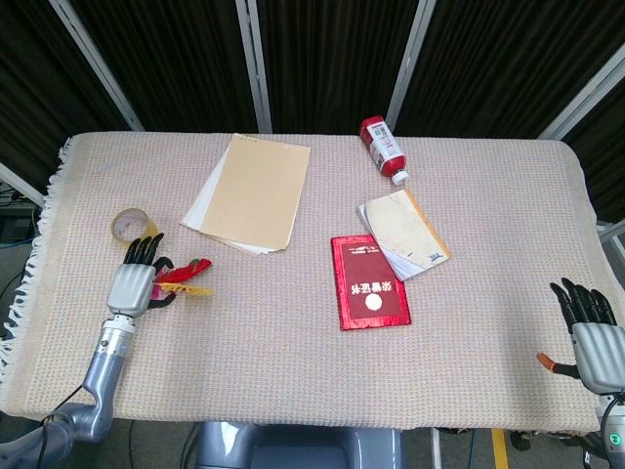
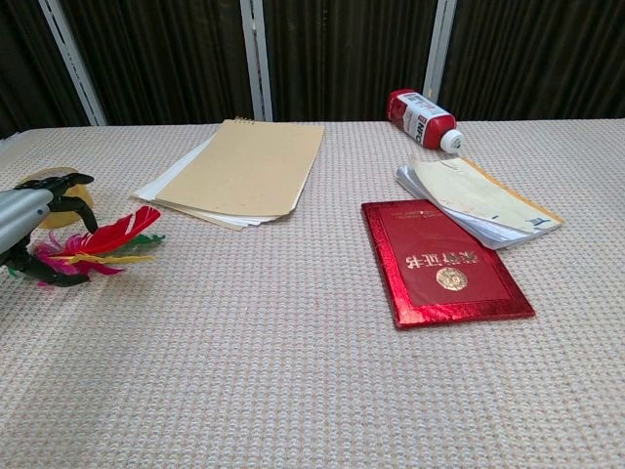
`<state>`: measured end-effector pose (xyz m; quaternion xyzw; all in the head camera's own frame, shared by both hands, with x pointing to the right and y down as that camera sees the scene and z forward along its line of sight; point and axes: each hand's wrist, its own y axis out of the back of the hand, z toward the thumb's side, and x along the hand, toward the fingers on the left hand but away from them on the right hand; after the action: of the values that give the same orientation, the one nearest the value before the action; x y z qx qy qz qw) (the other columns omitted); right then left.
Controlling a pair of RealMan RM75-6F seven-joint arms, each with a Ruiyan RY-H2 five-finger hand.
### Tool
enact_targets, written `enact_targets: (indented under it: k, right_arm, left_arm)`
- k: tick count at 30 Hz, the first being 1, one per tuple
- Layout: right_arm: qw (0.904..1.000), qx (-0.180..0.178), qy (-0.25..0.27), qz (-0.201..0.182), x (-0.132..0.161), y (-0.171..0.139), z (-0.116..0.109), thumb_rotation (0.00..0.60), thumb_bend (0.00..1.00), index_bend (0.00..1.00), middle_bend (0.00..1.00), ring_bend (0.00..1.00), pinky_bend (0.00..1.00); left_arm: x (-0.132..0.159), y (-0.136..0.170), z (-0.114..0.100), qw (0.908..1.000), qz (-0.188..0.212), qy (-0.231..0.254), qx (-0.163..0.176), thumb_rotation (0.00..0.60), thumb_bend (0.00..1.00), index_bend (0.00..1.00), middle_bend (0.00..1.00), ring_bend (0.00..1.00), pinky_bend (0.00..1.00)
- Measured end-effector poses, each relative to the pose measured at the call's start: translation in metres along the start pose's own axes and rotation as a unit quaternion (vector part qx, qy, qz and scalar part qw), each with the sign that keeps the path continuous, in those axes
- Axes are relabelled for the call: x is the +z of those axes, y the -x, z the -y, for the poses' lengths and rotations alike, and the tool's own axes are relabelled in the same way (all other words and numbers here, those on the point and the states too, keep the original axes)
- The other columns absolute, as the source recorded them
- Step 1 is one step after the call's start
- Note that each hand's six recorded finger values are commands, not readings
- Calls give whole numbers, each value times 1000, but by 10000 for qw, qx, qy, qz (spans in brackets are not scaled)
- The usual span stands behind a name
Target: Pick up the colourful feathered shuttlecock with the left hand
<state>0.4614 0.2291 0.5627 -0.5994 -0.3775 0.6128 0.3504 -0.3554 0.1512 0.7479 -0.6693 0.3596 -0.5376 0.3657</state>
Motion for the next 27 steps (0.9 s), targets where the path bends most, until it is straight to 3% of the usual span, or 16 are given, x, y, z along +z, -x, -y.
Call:
enact_targets:
  k: [9,13,17,21,27]
  right_arm:
    - [9999,103,-92,27,1,4,6,600,2,0,0,0,0]
    - [9999,78,-77,20,1,3,5,600,2,0,0,0,0]
    - [9999,76,-75,7,1,2,5,600,2,0,0,0,0]
    - [9998,163,-98,-1,2,2,9,600,2,0,0,0,0]
    - [9997,172,-165,0,4,1,11,600,5,0,0,0,0]
  left_arm:
    - [34,-7,-1,9982,479,312,202,600,137,388,0,0,0]
    - [36,-10,1,9984,461,237,207,600,217,409,0,0,0]
    - [36,-13,3,9988,422,165,173,600,272,476,0,0,0]
    - [38,-12,1,9983,468,228,281,600,418,594,1,0,0]
    - [33,-5,-4,9972,540,293,430,600,447,685,63,0,0]
